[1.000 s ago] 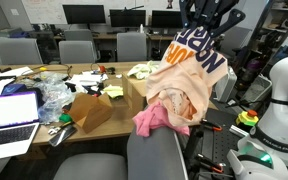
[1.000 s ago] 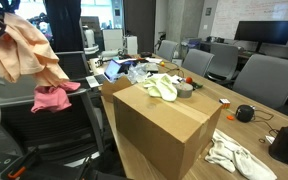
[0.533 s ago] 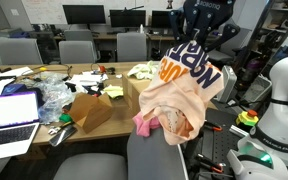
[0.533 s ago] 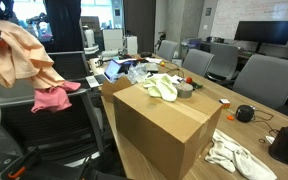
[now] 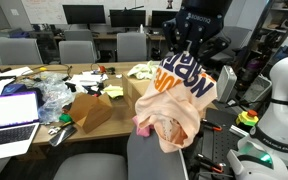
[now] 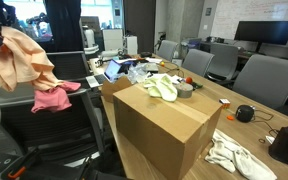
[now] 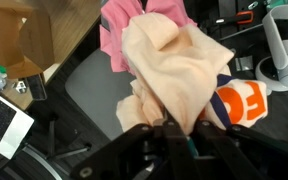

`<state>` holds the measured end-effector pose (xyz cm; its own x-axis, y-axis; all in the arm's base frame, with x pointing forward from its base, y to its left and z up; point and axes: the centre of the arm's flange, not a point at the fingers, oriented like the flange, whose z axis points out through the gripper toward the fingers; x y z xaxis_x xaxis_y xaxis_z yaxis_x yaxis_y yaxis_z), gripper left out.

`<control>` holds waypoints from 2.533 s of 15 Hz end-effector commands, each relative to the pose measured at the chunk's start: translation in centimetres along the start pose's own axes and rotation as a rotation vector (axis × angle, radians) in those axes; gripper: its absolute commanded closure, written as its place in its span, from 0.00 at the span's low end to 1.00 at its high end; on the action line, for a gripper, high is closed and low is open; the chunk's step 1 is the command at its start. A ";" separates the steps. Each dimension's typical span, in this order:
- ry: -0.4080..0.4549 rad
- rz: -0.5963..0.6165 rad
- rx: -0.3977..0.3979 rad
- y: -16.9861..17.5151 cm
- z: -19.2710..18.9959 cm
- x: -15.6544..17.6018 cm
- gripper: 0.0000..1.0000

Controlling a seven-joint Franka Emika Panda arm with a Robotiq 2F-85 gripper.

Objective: Pick up two clothes from the box and put them on the chair.

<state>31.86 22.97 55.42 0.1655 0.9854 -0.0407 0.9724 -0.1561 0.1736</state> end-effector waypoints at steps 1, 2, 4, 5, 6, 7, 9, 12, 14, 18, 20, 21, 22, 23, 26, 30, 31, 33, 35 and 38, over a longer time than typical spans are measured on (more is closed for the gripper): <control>-0.016 0.042 -0.024 1.0 1.6 0.6 0.97; -0.026 0.059 -0.022 1.2 2.4 0.5 0.97; -0.049 0.096 -0.009 1.7 4.0 0.1 0.97; -0.056 0.113 -0.003 1.8 4.8 -0.1 0.97; -0.066 0.128 0.012 1.9 5.6 -0.4 0.97; -0.078 0.143 0.028 1.9 6.3 -0.7 0.97; -0.103 0.169 0.058 1.8 7.9 -1.1 0.97; -0.132 0.202 0.094 1.5 9.6 -1.3 0.97; -0.146 0.214 0.105 1.2 10.4 -1.0 0.97; -0.154 0.194 0.093 0.2 11.1 0.4 0.97; -0.157 0.163 0.069 -0.6 11.2 1.7 0.97; -0.156 0.145 0.063 -1.1 11.1 2.3 0.97; -0.155 0.127 0.050 -1.6 11.1 3.1 0.97; -0.155 0.108 0.044 -2.1 11.1 3.7 0.97; -0.158 0.080 0.035 -3.1 11.5 4.8 0.97; -0.164 0.090 0.059 -3.1 12.5 5.2 0.97; -0.172 0.099 0.061 -3.0 13.0 5.3 0.97; -0.189 0.113 0.071 -2.6 14.2 5.5 0.97; -0.204 0.125 0.083 -2.5 15.1 5.7 0.97; -0.231 0.136 0.092 -2.5 16.5 5.7 0.97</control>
<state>32.26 27.41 39.46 0.2993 0.9239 -0.2382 0.9541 -0.2873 0.0848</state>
